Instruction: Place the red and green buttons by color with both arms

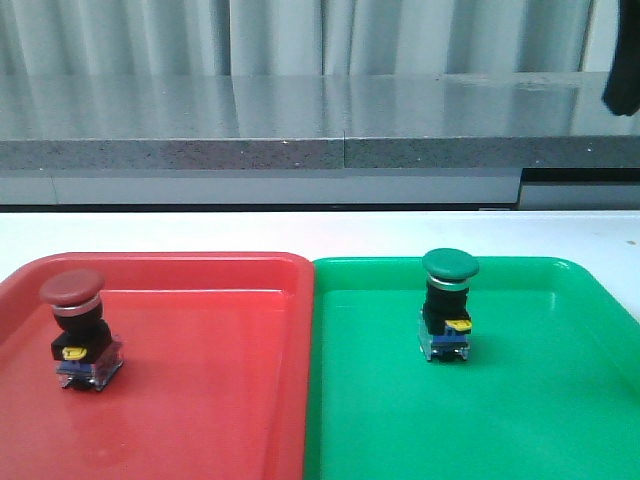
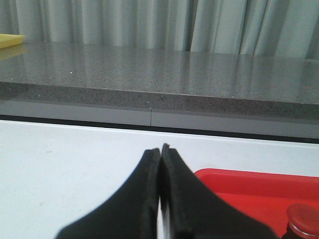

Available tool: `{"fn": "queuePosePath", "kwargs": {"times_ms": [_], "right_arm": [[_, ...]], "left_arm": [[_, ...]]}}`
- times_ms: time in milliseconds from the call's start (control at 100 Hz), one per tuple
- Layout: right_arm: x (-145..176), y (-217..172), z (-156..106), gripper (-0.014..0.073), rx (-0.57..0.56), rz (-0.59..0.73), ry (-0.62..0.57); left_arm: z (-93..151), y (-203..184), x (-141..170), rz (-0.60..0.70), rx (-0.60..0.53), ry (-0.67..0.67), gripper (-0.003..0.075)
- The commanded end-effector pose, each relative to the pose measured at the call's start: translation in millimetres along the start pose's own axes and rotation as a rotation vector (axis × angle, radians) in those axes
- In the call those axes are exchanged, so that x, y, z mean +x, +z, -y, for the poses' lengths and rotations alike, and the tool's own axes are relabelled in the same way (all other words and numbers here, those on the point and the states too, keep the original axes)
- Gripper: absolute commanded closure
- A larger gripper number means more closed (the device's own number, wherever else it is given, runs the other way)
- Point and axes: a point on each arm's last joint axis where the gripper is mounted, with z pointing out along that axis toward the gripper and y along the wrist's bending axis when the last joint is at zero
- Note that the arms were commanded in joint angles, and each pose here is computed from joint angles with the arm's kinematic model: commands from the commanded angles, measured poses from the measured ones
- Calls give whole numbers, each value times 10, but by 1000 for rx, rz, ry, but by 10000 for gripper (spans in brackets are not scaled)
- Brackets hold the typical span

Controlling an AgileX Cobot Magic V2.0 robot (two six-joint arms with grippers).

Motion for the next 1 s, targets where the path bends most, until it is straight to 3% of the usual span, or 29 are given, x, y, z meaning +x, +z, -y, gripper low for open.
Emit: {"fn": "queuePosePath", "kwargs": {"times_ms": [0, 440, 730, 990], "right_arm": [[-52, -264, 105, 657, 10, 100, 2], [108, -819, 298, 658, 106, 325, -65], [523, -891, 381, 658, 22, 613, -110], [844, -867, 456, 658, -9, 709, -127]], "left_arm": [[2, -23, -36, 89, 8, -6, 741], [2, -23, -36, 89, 8, -6, 741], [2, -23, -36, 89, 8, -6, 741], [2, -23, -36, 89, 8, -6, 741]]}}
